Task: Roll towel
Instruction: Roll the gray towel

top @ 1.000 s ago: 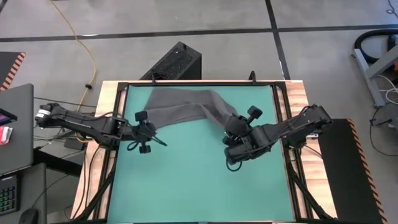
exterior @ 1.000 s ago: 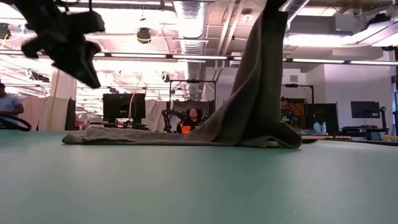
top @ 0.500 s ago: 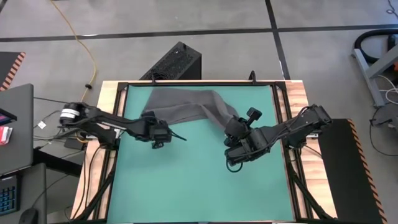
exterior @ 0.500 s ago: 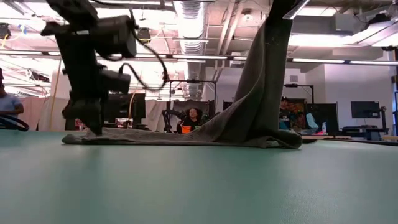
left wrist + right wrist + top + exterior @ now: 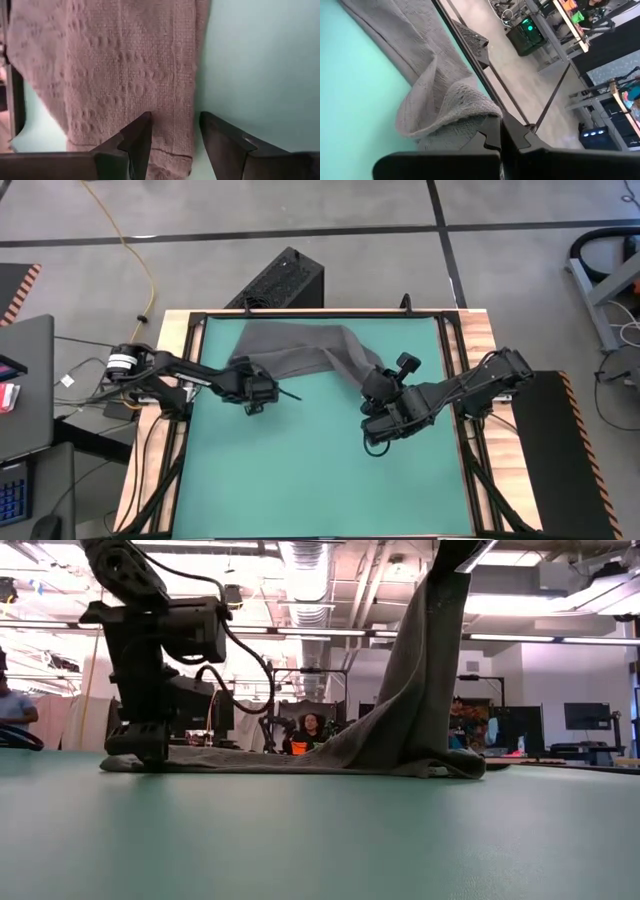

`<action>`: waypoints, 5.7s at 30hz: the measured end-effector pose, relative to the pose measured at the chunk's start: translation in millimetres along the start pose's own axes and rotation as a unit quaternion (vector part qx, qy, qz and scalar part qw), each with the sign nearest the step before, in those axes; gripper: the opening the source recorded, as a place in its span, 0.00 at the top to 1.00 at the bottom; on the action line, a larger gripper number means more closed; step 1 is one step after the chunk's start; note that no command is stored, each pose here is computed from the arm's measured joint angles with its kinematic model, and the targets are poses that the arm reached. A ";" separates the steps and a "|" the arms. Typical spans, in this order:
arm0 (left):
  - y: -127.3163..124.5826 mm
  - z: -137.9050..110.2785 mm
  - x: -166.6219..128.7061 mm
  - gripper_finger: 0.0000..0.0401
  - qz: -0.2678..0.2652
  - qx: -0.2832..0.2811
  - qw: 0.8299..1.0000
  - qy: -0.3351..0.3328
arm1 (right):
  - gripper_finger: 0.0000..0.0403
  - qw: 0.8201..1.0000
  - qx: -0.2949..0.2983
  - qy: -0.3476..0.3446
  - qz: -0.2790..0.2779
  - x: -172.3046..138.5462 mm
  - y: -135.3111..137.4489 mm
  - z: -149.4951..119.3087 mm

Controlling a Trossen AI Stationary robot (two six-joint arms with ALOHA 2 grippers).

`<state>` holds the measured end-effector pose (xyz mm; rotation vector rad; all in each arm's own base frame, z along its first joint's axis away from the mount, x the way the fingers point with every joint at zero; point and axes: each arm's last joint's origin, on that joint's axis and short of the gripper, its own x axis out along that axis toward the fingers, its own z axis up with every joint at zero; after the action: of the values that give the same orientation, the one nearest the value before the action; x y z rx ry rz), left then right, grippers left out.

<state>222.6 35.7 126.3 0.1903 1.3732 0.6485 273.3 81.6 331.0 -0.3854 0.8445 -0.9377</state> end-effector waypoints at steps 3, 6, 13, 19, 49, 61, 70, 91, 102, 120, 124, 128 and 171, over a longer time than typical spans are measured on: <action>5.5 -0.3 4.4 0.70 -0.012 -0.017 1.000 0.011 | 0.97 1.000 0.001 0.006 0.006 -0.1 0.2 -0.2; 8.0 2.5 0.6 0.89 -0.038 -0.033 0.999 0.007 | 0.97 1.000 0.001 0.006 0.006 -0.1 0.3 -0.2; 18.0 9.0 -37.3 0.99 -0.071 -0.066 0.995 -0.017 | 0.97 1.000 0.001 0.007 0.007 0.1 0.3 -0.2; 30.7 3.7 -78.3 1.00 -0.103 -0.081 0.989 -0.064 | 0.97 1.000 0.008 0.016 0.015 0.1 0.8 -0.6; 14.5 -10.7 -90.2 0.89 -0.150 0.063 0.986 -0.046 | 0.97 0.999 0.015 0.030 0.038 -1.8 3.5 -1.2; 4.8 -25.8 -61.9 0.62 -0.133 0.010 0.990 -0.042 | 0.97 0.999 0.012 0.032 0.039 -1.8 3.4 -1.5; -1.0 -34.6 -46.8 0.62 -0.119 -0.001 0.991 -0.053 | 0.97 0.999 0.011 0.033 0.039 -1.8 3.4 -1.5; -13.4 -21.6 -32.0 0.98 -0.088 -0.014 0.996 -0.017 | 0.97 0.998 0.013 0.038 0.045 -1.7 4.0 -1.6; 1.7 2.8 -72.9 1.00 -0.088 -0.011 0.996 -0.017 | 0.97 0.997 0.036 0.045 0.043 -1.8 3.3 -2.5; 58.1 16.2 -246.6 1.00 0.007 -0.063 0.988 -0.139 | 0.97 0.994 0.097 -0.040 -0.012 -11.0 -28.6 6.4; 76.2 3.2 -265.2 1.00 0.027 -0.092 0.974 -0.204 | 0.97 0.989 0.105 -0.099 -0.035 -23.7 -50.9 6.3; 105.2 -6.8 -267.4 1.00 0.106 -0.143 0.951 -0.251 | 0.98 0.984 0.132 -0.104 -0.067 -18.7 -90.5 4.7; 123.0 -51.6 -204.2 1.00 -0.056 -0.243 0.964 -0.089 | 0.98 0.970 0.234 0.032 0.065 -10.7 -85.7 -64.5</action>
<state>123.6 14.9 348.2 -0.2184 1.0096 0.8312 172.9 46.6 349.0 0.1073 0.6709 -0.9955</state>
